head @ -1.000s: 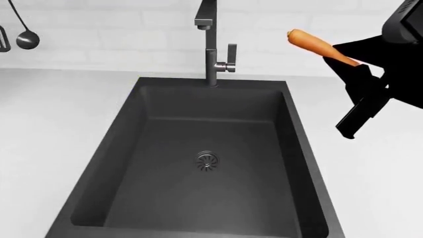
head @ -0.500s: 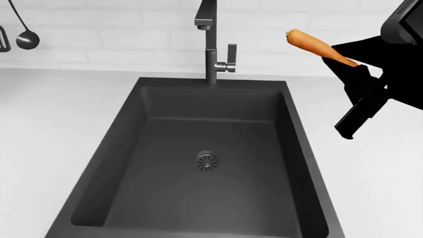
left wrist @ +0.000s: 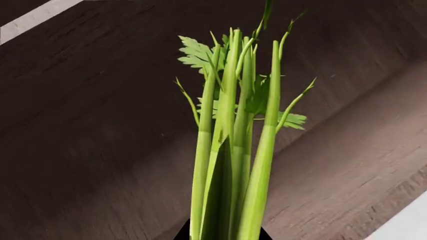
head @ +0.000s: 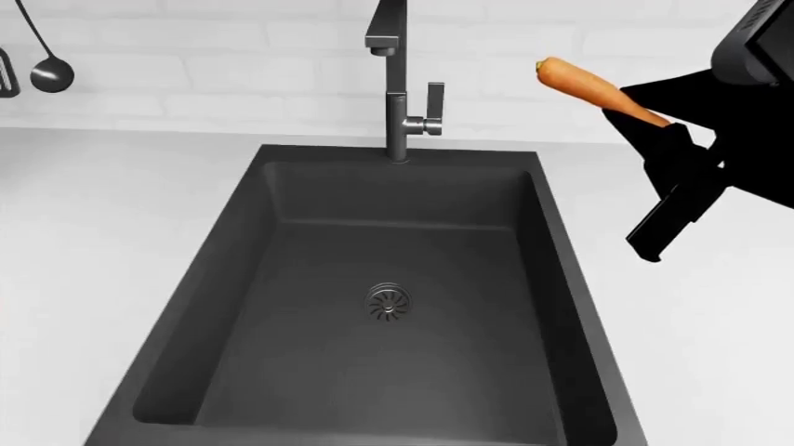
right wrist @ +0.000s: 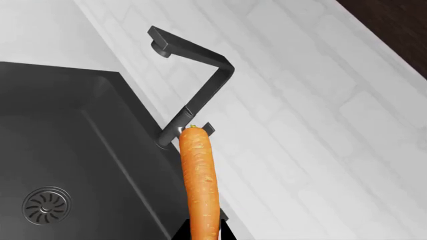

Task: Pick the celery, carrot from the counter and place them in the cabinet. Then close the cabinet.

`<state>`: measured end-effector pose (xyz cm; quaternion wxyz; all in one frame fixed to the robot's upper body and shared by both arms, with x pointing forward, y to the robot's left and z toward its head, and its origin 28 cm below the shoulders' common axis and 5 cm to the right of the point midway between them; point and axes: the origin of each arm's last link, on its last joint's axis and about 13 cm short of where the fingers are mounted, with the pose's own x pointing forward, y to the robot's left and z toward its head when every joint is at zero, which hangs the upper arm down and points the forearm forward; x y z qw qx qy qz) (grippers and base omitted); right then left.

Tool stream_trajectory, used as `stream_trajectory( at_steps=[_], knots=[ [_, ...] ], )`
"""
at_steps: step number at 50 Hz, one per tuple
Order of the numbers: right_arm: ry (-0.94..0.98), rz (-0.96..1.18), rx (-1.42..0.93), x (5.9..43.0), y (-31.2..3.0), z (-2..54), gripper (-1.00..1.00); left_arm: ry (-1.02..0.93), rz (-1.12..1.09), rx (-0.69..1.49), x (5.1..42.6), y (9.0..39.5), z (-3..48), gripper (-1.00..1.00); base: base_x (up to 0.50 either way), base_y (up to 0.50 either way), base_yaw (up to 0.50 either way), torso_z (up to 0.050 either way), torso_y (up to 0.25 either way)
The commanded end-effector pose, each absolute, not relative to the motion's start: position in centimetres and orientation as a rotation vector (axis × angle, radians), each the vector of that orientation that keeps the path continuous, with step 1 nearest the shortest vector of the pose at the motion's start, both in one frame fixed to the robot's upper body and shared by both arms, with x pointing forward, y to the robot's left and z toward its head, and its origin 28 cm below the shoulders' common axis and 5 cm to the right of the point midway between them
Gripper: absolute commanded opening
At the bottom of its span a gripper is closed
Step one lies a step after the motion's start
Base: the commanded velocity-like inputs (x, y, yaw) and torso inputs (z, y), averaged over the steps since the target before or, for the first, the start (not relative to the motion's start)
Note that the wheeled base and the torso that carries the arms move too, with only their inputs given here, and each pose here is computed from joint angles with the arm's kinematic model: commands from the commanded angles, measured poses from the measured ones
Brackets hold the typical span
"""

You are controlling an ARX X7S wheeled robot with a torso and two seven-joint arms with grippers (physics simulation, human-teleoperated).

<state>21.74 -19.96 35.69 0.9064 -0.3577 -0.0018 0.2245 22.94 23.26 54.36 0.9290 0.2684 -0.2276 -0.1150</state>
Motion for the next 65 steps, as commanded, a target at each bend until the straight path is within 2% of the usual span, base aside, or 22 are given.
stream_trajectory(
  at_steps=[1,13,28,44,45,65],
  knots=[
    [-0.009,0.455,-0.738,21.8,-20.0,35.6,-1.00,-0.422,-0.206,0.550,24.4,23.3,55.8,-1.00,0.00,0.00,0.00,0.000,0.000],
    [-0.007,0.458,-0.737,22.0,-20.0,35.4,-1.00,-0.372,-0.265,0.599,26.1,22.2,57.3,-1.00,0.00,0.00,0.00,0.000,0.000],
    [-0.005,0.456,-0.733,21.9,-20.1,35.3,-1.00,-0.132,-0.223,0.558,28.4,22.7,56.1,-1.00,0.00,0.00,0.00,0.001,0.001],
    [0.002,0.459,-0.729,22.1,-20.2,34.8,-1.00,-0.085,-0.229,0.605,29.5,22.1,56.0,-1.00,0.00,0.00,0.00,0.000,0.000],
    [0.003,0.458,-0.729,22.1,-20.2,34.8,-1.00,-0.081,-0.231,0.608,29.5,22.1,56.0,1.00,0.00,0.00,0.00,0.000,0.000],
    [0.003,0.459,-0.725,22.2,-20.2,34.6,-1.00,-0.115,-0.250,0.657,28.6,21.6,55.4,1.00,0.00,0.00,0.00,0.000,0.000]
  ],
)
